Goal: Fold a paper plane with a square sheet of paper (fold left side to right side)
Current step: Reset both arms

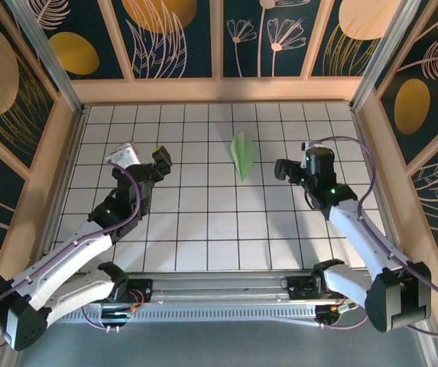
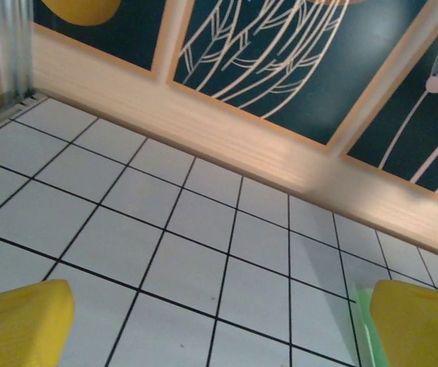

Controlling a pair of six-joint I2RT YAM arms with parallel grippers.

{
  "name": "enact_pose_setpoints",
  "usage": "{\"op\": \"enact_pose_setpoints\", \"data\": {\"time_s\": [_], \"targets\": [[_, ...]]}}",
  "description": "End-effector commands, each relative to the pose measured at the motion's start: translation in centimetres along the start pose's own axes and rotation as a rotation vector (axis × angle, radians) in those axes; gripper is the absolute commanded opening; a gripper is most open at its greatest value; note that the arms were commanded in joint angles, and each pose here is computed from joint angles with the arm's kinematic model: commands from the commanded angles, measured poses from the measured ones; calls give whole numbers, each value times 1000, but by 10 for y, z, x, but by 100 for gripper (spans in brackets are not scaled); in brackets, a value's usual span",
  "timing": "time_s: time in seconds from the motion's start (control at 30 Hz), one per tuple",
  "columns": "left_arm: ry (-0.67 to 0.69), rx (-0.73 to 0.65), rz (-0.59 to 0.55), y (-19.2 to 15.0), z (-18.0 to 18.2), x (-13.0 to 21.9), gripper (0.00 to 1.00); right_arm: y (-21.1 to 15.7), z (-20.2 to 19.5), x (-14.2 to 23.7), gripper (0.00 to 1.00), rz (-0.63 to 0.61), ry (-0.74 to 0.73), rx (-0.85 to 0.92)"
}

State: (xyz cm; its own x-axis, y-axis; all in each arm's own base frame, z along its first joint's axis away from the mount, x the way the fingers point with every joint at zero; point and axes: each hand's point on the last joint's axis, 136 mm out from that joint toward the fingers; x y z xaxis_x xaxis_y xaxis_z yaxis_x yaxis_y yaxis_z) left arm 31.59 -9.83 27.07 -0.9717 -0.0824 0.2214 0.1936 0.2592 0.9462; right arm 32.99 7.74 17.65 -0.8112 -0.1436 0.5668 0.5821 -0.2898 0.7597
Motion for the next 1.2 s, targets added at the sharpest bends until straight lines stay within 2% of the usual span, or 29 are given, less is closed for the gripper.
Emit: {"op": "enact_pose_setpoints", "data": {"time_s": [0.0,0.17,0.47,0.87,0.9,1.07,1.17], "targets": [[85,-53,-20,1,19,3,99,19,-2,6,99,-187,51,56],[115,-81,-38,5,23,2,99,22,-27,9,99,-330,26,72],[161,-145,-40,4,21,-8,99,15,-75,-9,99,-399,-21,-14],[228,-238,-28,-5,14,-30,99,14,-76,-23,99,-542,53,20],[232,-243,-27,-5,14,-32,99,14,-78,-27,99,-522,41,18],[237,-233,-35,-6,14,-36,99,20,-77,-20,99,-607,45,102],[240,-227,-36,-7,15,-38,99,13,-80,-23,99,-612,61,98]]}}
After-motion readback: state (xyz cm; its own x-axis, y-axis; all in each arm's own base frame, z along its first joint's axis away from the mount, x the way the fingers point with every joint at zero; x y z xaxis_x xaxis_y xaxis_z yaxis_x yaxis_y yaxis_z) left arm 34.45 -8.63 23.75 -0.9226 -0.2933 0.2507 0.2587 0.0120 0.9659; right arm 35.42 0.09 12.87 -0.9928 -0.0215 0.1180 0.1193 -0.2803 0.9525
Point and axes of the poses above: each hand's point on the last joint's axis, 136 mm out from that joint toward the fingers, its own x axis back along the fingers, its own z axis along the line the jaws close on, y = z × x, and after that the axes turned 9 degrees about -x, right-handed
